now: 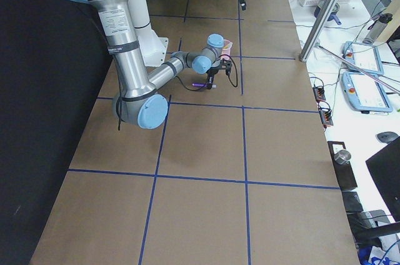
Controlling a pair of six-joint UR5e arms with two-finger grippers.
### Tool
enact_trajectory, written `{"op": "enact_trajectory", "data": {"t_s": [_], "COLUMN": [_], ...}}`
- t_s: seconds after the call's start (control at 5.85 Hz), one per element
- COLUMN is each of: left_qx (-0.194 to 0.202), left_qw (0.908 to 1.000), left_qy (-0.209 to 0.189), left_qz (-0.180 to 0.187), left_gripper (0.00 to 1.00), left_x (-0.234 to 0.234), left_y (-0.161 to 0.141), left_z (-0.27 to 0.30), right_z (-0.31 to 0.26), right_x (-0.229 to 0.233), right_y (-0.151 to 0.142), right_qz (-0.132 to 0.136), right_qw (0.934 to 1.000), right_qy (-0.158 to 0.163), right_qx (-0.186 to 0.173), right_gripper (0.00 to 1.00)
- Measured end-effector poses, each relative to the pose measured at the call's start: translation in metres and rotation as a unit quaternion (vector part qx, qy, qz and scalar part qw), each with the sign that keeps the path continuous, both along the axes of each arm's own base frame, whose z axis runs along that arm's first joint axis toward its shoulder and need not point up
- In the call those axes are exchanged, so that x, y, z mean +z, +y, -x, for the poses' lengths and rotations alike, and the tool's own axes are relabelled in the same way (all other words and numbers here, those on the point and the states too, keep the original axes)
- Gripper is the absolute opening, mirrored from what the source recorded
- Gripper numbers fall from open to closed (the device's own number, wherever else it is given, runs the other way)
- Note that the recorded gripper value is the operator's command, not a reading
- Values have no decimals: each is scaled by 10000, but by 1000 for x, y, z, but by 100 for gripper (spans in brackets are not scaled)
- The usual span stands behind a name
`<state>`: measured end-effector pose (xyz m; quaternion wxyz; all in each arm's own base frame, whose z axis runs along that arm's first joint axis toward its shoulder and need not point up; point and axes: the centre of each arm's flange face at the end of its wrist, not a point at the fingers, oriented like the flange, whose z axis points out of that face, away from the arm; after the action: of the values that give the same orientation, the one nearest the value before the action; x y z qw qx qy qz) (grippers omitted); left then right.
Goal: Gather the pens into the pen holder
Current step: 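Withdraw the left gripper away from the cup, then lift the purple marker with the right gripper, moving it farther from the robot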
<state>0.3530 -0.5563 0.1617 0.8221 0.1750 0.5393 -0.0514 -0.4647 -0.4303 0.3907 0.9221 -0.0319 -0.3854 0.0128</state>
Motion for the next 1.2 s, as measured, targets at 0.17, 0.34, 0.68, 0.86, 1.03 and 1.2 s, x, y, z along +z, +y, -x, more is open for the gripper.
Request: {"op": "enact_trajectory", "data": {"t_s": [0.17, 0.34, 0.68, 0.86, 1.03, 1.2], "left_qx": [113, 197, 425, 574, 764, 1054], "left_qw": [9998, 9995, 9983, 9974, 9951, 9894], "left_qy": [-76, -199, -334, -395, -627, -1004], "left_qz": [109, 169, 215, 188, 91, -14], "left_gripper": [100, 100, 100, 100, 100, 100], "left_x": [4, 11, 48, 84, 131, 180], "left_y": [-18, -35, -63, -73, -83, -96], "left_z": [35, 70, 150, 194, 236, 274], "right_z": [-1, -3, -12, -17, -21, -24], "right_x": [1, 0, -3, -5, -8, -12], "right_y": [-1, -3, -13, -18, -22, -26], "right_qz": [11, 17, 46, 46, 18, -100], "right_qw": [10000, 10000, 9999, 9999, 9998, 9995], "right_qy": [1, -11, -55, -82, -98, -88], "right_qx": [5, 26, 95, 138, 181, 283], "right_gripper": [0, 0, 0, 0, 0, 0]}}
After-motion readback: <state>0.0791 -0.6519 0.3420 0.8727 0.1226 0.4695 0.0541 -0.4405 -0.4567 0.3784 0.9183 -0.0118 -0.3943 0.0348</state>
